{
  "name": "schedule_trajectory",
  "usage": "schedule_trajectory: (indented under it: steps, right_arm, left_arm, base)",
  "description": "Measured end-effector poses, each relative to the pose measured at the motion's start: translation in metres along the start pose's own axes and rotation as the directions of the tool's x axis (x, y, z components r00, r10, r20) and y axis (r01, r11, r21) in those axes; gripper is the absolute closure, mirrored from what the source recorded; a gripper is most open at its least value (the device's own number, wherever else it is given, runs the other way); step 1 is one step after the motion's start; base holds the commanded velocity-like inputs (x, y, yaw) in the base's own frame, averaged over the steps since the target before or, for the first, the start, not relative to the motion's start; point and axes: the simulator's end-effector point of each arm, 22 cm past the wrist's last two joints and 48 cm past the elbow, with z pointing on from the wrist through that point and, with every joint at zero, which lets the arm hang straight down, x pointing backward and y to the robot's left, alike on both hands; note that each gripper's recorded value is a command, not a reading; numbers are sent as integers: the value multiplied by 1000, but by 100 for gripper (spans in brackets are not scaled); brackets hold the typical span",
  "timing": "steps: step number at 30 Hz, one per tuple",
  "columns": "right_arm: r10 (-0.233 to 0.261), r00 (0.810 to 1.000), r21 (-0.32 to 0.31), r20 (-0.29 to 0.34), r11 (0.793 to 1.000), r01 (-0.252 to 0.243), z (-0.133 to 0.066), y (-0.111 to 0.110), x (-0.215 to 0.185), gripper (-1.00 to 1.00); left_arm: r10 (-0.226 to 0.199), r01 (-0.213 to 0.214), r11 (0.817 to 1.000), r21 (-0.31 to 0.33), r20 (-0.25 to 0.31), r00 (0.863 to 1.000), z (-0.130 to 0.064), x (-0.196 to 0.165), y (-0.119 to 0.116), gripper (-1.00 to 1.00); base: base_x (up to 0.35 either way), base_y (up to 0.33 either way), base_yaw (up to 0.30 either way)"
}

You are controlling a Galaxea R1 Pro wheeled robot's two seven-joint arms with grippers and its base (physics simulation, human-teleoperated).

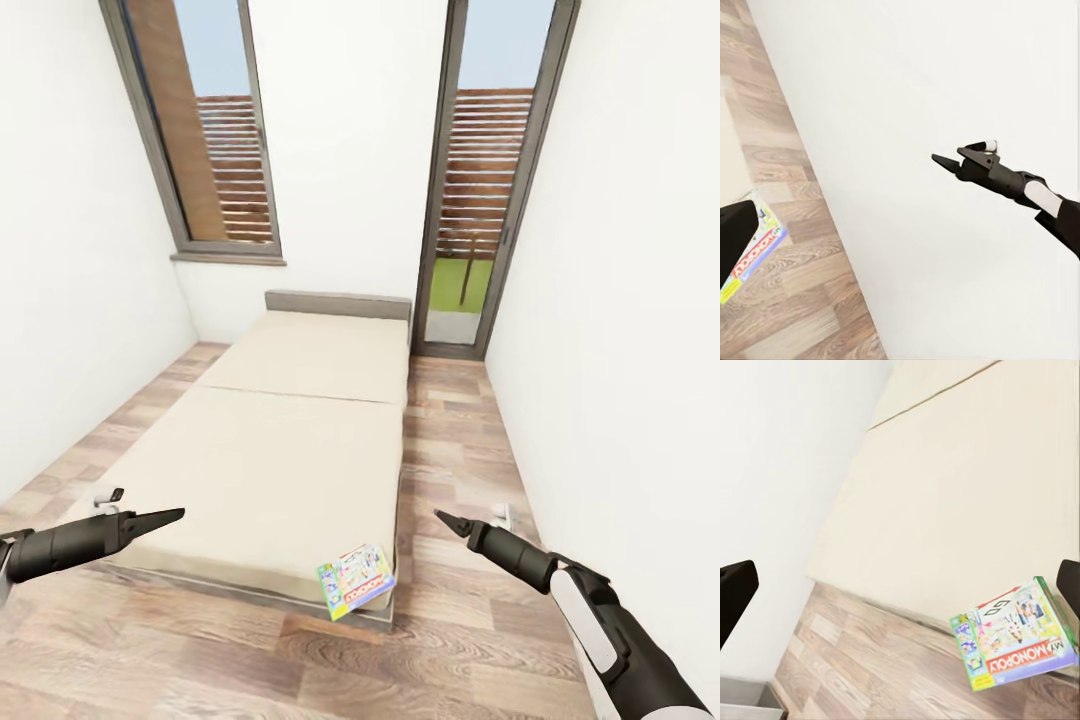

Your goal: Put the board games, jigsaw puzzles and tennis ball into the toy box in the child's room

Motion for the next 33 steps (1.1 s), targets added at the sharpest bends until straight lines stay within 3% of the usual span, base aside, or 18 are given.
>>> schedule_trajectory:
  steps: [23, 33]
  right_arm:
    - [-3, 1000, -1, 5, 1000, 3, -1, 2, -3, -100]
    - [-3, 1000, -4, 5, 1000, 3, -1, 3, -3, -100]
  left_arm:
    - [7, -7, 1000, 2, 4, 1000, -1, -2, -3, -100]
    - [7, -7, 1000, 2, 4, 1000, -1, -2, -3, -100]
  base:
    - [0, 194, -271]
    - [0, 47, -80]
